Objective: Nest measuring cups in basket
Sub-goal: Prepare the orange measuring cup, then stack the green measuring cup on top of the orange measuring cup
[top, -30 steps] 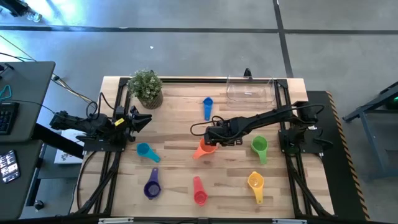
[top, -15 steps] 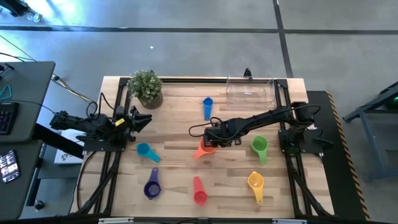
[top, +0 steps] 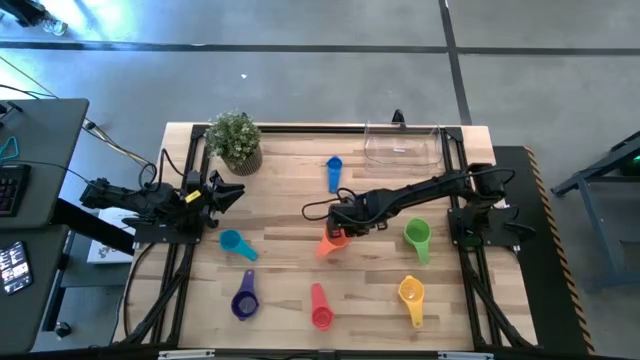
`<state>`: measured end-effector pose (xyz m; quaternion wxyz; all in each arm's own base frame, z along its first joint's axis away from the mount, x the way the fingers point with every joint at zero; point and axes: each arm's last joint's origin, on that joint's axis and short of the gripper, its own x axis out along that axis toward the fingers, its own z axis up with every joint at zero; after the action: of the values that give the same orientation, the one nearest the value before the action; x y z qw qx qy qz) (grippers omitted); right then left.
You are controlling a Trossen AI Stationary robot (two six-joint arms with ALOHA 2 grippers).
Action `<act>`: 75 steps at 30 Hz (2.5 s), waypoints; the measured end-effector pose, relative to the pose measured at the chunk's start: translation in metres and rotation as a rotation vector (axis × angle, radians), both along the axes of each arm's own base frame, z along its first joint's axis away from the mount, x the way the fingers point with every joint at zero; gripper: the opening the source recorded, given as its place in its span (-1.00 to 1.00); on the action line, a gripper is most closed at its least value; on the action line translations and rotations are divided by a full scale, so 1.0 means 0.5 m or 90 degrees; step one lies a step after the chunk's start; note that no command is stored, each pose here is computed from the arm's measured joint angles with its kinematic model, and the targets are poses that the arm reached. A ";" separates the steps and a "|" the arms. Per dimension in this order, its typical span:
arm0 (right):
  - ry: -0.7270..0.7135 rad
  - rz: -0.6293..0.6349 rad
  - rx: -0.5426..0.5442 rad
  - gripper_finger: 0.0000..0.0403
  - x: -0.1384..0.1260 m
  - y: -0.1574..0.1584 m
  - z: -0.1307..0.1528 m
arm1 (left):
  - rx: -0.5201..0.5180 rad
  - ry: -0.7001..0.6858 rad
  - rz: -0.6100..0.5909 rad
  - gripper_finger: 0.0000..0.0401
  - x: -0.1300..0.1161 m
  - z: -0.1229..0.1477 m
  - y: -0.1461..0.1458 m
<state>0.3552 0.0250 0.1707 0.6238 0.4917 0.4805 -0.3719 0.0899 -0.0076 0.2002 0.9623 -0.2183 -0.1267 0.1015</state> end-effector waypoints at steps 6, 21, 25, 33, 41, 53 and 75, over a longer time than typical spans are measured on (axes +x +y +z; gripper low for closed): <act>-0.005 0.100 -0.012 -0.98 0.002 -0.018 0.006 | 0.001 0.002 0.000 -0.55 0.000 -0.001 0.000; 0.025 0.512 -0.192 -0.98 0.023 -0.082 0.085 | 0.001 0.006 0.000 -0.55 0.000 -0.002 0.000; 0.028 0.584 -0.200 -0.98 0.024 -0.083 0.080 | 0.001 0.005 0.000 -0.55 0.000 -0.002 0.000; 0.002 0.687 -0.180 -0.98 0.031 -0.078 0.068 | 0.002 0.007 0.000 -0.55 0.000 -0.002 0.000; 0.017 0.705 -0.141 -0.98 0.042 -0.075 0.029 | 0.002 0.010 0.001 -0.55 0.001 -0.003 0.000; 0.008 0.713 -0.123 -0.99 0.043 -0.072 0.025 | 0.002 0.010 0.000 -0.55 0.001 -0.003 0.000; 0.036 0.638 -0.128 -0.64 0.041 -0.077 0.047 | -0.046 0.009 -0.010 -0.55 0.001 -0.007 0.000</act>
<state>0.3755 -0.0136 0.1942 0.7564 0.1283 0.6359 -0.0844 0.0906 -0.0078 0.1969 0.9555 -0.2529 -0.1146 0.1000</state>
